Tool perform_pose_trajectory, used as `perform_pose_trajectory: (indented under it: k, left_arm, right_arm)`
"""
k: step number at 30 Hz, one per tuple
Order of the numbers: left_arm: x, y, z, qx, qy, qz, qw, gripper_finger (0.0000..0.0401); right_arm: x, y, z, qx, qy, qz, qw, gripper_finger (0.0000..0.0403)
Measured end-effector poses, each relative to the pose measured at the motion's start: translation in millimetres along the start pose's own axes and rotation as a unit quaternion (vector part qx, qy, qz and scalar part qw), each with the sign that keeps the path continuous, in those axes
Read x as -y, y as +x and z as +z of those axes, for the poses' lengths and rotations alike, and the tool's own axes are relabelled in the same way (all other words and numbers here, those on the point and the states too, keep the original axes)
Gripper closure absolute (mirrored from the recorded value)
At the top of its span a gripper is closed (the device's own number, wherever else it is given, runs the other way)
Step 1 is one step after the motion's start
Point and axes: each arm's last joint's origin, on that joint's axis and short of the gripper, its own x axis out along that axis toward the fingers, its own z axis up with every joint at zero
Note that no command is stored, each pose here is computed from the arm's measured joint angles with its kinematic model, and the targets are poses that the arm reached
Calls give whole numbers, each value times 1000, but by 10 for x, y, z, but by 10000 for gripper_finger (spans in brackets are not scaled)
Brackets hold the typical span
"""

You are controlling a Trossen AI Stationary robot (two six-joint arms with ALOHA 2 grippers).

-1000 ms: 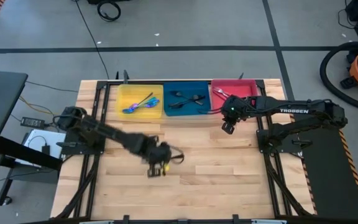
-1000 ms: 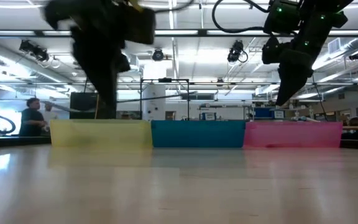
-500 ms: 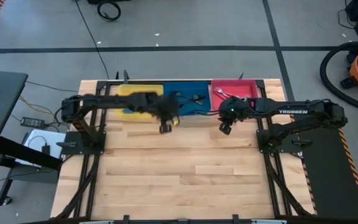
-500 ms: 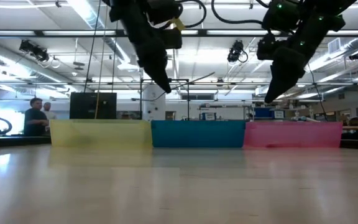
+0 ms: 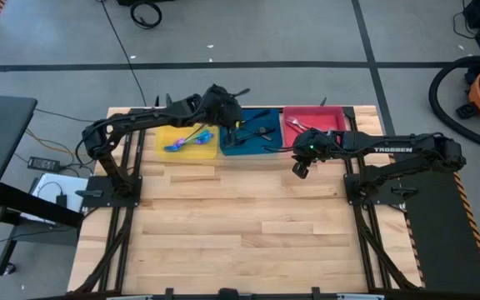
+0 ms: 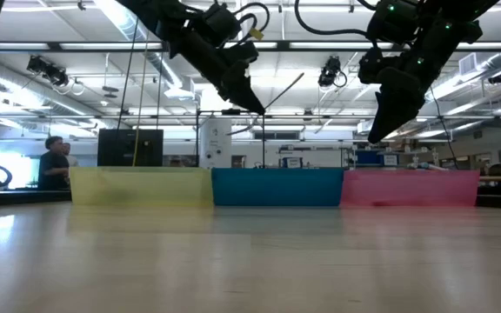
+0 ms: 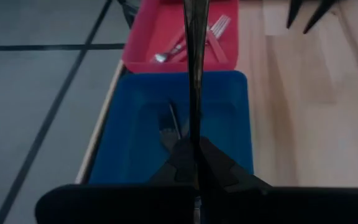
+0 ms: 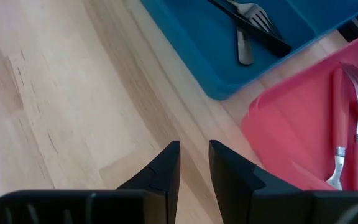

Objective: Sort silverware by color (type)
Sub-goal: Put the black fork into the blue bin

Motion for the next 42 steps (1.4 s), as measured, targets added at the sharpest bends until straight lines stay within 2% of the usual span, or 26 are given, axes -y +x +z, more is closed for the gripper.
perform_pose_trajectory:
  k: [3, 8, 22, 29, 42]
  left_arm:
    - [-75, 88, -39, 15, -6, -12, 1000, 397]
    - [-117, 280, -225, -25, -24, -29, 999, 397]
    - [-46, 789, -638, -102, -50, -57, 992, 396]
    - [-17, 889, -746, -125, -77, -63, 987, 394]
    - [-9, 885, -743, -125, -79, -65, 987, 327]
  right_arm:
    - [0, 0, 0, 0, 20, 0, 1000, 310]
    - [-2, 0, -1, 0, 44, 0, 999, 310]
    - [-3, 0, -1, 0, 45, 2, 999, 310]
    - [-4, 0, -1, -1, 45, 2, 999, 310]
    - [-4, 0, -2, -1, 45, 3, 999, 310]
